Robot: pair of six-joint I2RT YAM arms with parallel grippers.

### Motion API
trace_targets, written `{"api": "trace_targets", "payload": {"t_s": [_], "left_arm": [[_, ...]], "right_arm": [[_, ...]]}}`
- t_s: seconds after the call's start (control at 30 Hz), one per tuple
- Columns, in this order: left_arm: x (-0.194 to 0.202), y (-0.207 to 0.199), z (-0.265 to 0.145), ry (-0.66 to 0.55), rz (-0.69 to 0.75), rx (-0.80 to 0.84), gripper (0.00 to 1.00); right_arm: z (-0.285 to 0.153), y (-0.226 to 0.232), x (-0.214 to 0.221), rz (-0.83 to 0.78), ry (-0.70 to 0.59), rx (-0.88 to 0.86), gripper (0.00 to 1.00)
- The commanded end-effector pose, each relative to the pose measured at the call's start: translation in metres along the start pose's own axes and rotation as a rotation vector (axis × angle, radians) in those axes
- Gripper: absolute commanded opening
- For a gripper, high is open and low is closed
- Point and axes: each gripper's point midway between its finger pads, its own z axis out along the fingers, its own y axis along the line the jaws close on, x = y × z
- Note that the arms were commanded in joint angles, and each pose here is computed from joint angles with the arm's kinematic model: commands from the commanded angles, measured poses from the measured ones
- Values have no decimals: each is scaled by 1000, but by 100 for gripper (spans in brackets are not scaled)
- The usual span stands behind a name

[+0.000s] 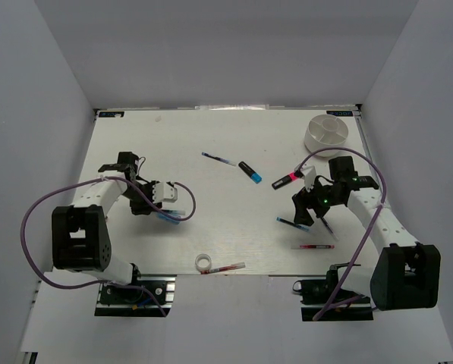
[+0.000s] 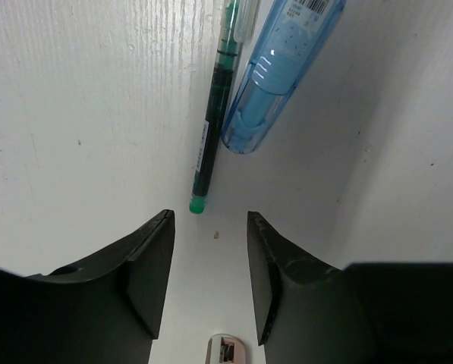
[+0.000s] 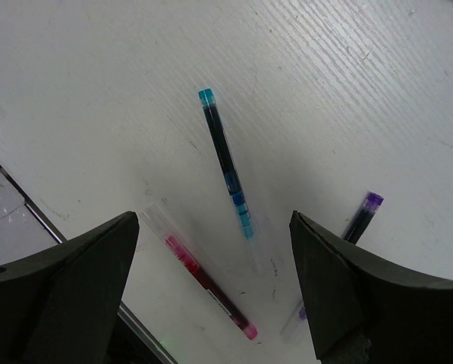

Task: Sort the stationery into containers
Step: Pick up the pen from the center of the board.

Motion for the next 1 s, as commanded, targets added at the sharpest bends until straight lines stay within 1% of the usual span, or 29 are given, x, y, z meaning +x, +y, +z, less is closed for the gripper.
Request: {"api": "trace_targets", "payload": {"t_s": [0.0, 0.13, 0.3, 0.47, 0.57, 0.6, 0.73, 0.8, 0.83, 0.9, 0.97], "left_arm": [[-1, 5, 4, -51, 68, -5, 53], [-8, 17, 6, -100, 80, -36, 53], [-13, 15, 13, -138, 90, 9, 51], [-10, 6, 23, -145, 111, 28, 48], [-8, -1, 29, -150, 101, 48, 45], [-8, -2, 30, -151, 97, 55, 42], [1, -17, 40, -129, 99, 103, 34], [5, -21, 43, -114, 103, 107, 33], [7, -24, 46, -111, 104, 108, 30], [10, -26, 50, -103, 99, 111, 30], [12, -27, 52, -97, 80, 117, 27]], "right_arm": [[-8, -1, -19, -14, -43, 0, 86], [-8, -1, -23, -13, -48, -7, 86], [-8, -2, -27, -5, -51, -16, 86], [-10, -5, -31, -12, -53, -9, 86], [-9, -6, -32, -11, -49, -12, 86], [-9, -7, -33, -9, -51, -13, 86], [-8, -8, -37, -11, -52, -21, 86], [-9, -11, -41, -16, -57, -16, 86], [-10, -12, -42, -16, -59, -14, 86], [-11, -14, -45, -24, -63, -12, 86], [-11, -14, -46, -24, -63, -15, 86]]}}
